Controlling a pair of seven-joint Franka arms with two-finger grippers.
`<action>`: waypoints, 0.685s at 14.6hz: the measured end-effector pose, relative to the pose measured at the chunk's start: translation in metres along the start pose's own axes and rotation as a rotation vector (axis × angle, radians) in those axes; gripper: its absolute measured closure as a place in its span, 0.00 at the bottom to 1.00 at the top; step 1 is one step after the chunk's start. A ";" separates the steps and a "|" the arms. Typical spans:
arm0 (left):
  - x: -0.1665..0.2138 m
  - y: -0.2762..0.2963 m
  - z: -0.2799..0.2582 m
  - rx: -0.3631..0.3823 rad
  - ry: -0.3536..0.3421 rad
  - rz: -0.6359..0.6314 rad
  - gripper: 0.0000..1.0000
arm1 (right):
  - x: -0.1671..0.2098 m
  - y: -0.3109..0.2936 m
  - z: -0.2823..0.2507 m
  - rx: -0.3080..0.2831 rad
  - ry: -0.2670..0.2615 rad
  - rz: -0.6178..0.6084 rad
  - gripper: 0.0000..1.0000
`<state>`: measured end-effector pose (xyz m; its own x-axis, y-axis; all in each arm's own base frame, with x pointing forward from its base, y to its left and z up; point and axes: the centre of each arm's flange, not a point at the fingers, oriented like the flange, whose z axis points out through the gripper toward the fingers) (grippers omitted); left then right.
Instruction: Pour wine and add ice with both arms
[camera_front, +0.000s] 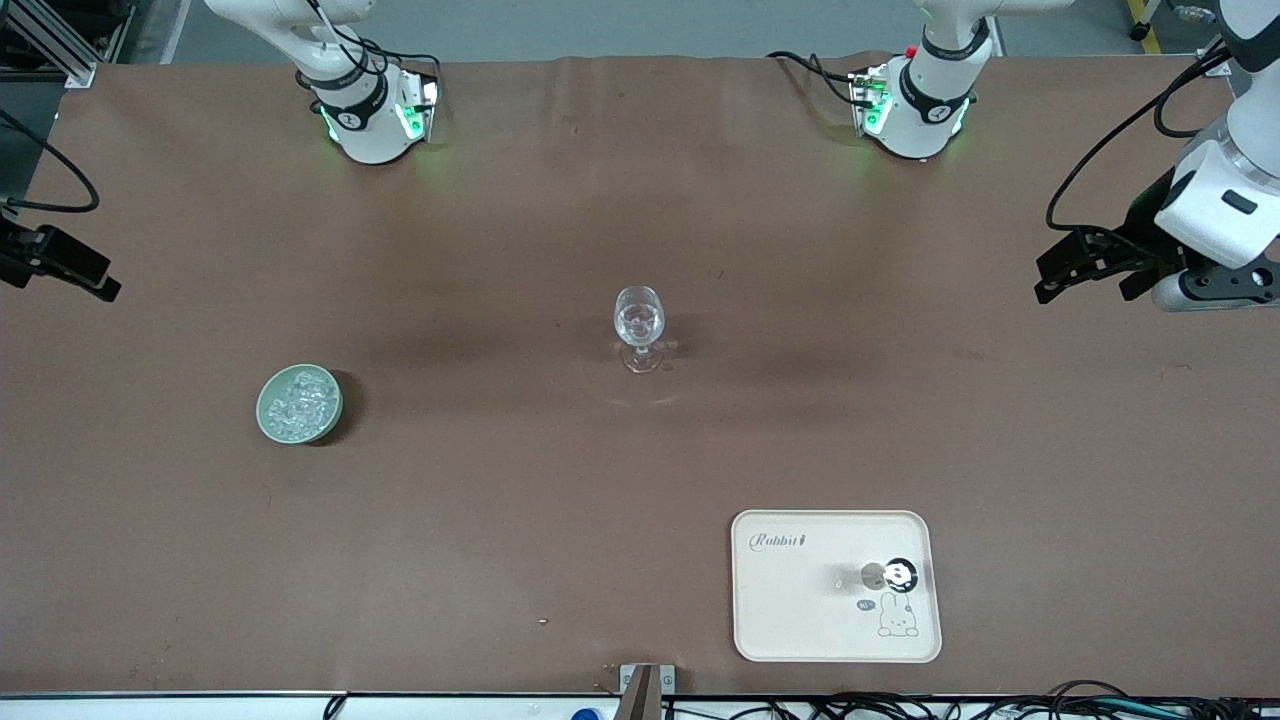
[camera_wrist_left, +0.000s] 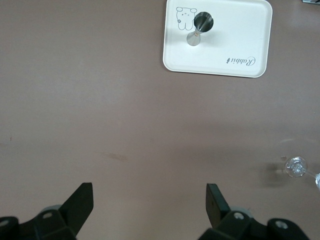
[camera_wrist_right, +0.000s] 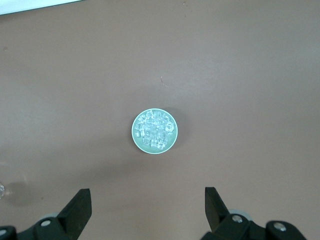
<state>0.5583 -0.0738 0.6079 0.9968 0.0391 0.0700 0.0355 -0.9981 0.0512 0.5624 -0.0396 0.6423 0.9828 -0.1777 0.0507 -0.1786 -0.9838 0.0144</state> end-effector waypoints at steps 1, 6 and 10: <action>0.000 0.000 0.001 0.001 -0.004 0.001 0.00 | 0.000 0.002 0.000 0.000 -0.002 -0.002 0.00; 0.000 -0.001 0.004 0.003 -0.016 0.043 0.00 | -0.001 0.002 0.001 0.000 -0.013 -0.010 0.00; -0.003 -0.005 0.007 0.054 -0.041 0.067 0.00 | -0.001 0.002 0.001 0.000 -0.014 -0.010 0.00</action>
<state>0.5560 -0.0696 0.6009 0.9991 -0.0288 0.0304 -0.0287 -0.9996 -0.0061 0.5608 -0.0411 0.6411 0.9852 -0.1677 0.0369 -0.1683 -0.9856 0.0148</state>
